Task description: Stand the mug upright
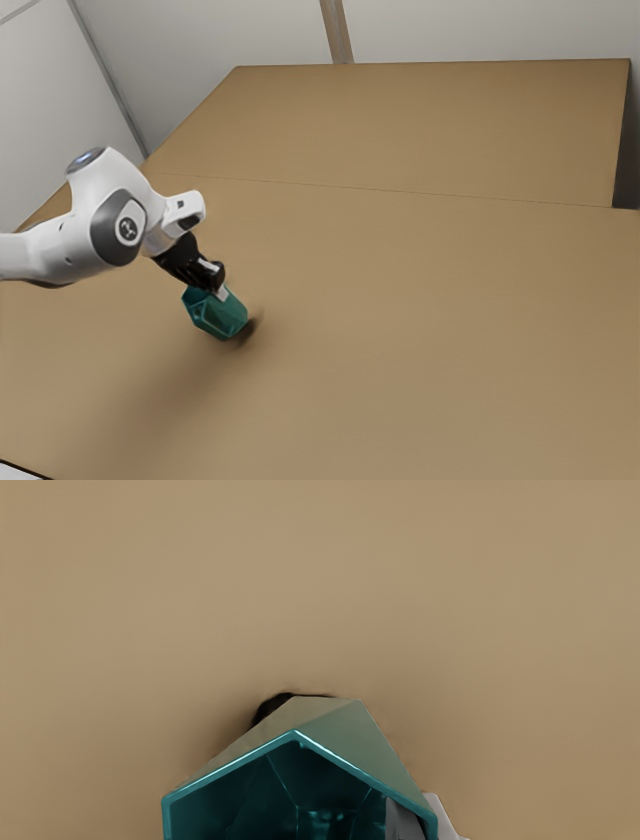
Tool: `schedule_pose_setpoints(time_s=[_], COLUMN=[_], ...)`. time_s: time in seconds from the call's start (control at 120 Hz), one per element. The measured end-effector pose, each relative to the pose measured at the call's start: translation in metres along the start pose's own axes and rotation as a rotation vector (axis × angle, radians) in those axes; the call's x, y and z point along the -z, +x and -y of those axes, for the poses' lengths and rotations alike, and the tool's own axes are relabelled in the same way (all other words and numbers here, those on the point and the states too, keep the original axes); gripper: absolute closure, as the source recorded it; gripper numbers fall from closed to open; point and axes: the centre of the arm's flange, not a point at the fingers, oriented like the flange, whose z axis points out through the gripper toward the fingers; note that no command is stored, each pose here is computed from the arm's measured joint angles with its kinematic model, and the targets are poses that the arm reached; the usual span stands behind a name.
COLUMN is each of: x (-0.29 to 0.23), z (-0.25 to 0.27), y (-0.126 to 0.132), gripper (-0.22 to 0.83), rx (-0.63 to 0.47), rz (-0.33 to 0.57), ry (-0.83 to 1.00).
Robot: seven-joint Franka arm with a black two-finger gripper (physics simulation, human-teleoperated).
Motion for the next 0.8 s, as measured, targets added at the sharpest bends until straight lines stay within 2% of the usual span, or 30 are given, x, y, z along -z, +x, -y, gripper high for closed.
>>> schedule_pose_setpoints(time_s=[0.117, 0.283, 0.4, 0.517, 0.658, 0.8], x=[-0.004, -0.007, -0.002, 0.017, 0.039, 0.089], z=[0.005, 0.005, 0.004, -0.005, -0.017, -0.022], y=[-0.010, -0.013, -0.008, 0.009, 0.023, 0.081], gripper=[0.76, 0.40, 0.23, 0.13, 0.07, 0.03], rx=[0.031, 0.048, 0.051, 0.027, -0.001, -0.063], rz=[0.034, 0.056, 0.049, 0.007, -0.031, -0.047], ry=[-0.012, -0.021, -0.021, -0.015, -0.012, 0.035])
